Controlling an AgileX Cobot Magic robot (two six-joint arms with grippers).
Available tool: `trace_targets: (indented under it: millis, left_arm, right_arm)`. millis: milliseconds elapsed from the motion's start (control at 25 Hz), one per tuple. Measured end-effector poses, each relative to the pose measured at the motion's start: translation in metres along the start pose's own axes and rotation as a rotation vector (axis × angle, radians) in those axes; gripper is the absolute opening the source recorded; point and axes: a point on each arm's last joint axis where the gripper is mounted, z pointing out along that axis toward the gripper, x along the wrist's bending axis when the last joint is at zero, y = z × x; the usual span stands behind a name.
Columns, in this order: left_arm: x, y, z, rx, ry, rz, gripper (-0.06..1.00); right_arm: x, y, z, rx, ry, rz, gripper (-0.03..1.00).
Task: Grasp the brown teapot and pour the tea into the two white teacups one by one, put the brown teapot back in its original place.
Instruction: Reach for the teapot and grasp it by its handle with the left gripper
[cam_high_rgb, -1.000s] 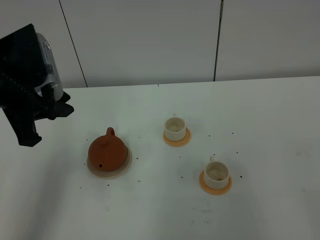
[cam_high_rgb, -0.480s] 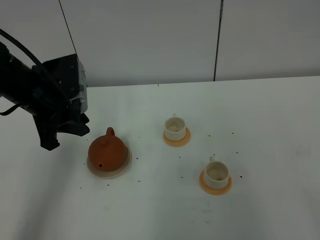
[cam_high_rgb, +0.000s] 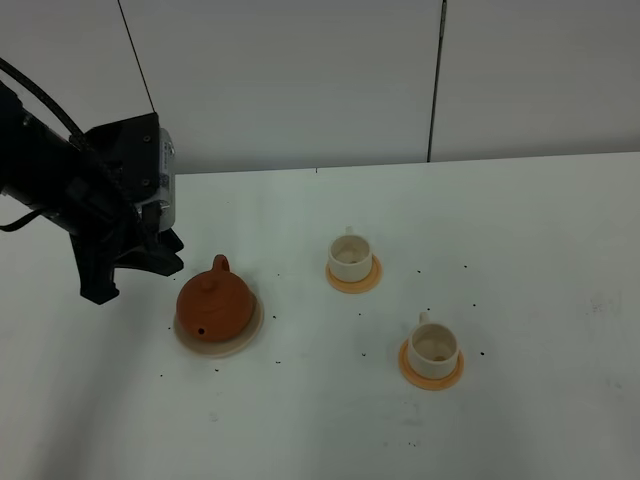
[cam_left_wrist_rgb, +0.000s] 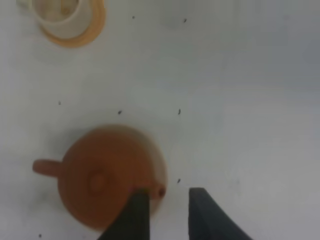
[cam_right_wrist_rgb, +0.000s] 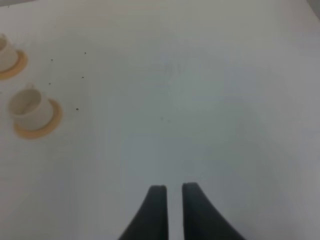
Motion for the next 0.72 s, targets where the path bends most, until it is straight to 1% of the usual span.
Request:
trace_targets:
  millis: [40,80,120,200,280,400,520,600,720]
  left_arm:
    - [0.001,0.001,0.000,-0.008,0.006,0.022,0.25]
    - [0.002,0.001,0.000,-0.011,0.020,0.064,0.25]
    - [0.003,0.001,0.000,-0.009,0.036,0.118,0.24]
    - [0.008,-0.001,0.000,0.029,0.088,0.237,0.24]
    - [0.012,-0.006,0.000,0.126,0.122,0.387,0.24]
    - [0.014,-0.011,0.000,0.276,0.115,0.551,0.24]
    - [0.018,-0.015,-0.004,0.390,0.109,0.630,0.24]
    - [0.025,-0.016,-0.006,0.466,0.110,0.673,0.24]
    - [0.037,-0.009,-0.006,0.545,0.120,0.733,0.24]
  right_arm:
    - [0.000,0.000,0.000,0.000,0.000,0.000,0.07]
    - [0.000,0.000,0.000,0.000,0.000,0.000,0.07]
    - [0.000,0.000,0.000,0.000,0.000,0.000,0.07]
    - [0.000,0.000,0.000,0.000,0.000,0.000,0.08]
    - [0.000,0.000,0.000,0.000,0.000,0.000,0.08]
    - [0.000,0.000,0.000,0.000,0.000,0.000,0.08]
    - [0.000,0.000,0.000,0.000,0.000,0.000,0.08]
    - [0.000,0.000,0.000,0.000,0.000,0.000,0.08]
    - [0.000,0.000,0.000,0.000,0.000,0.000,0.08]
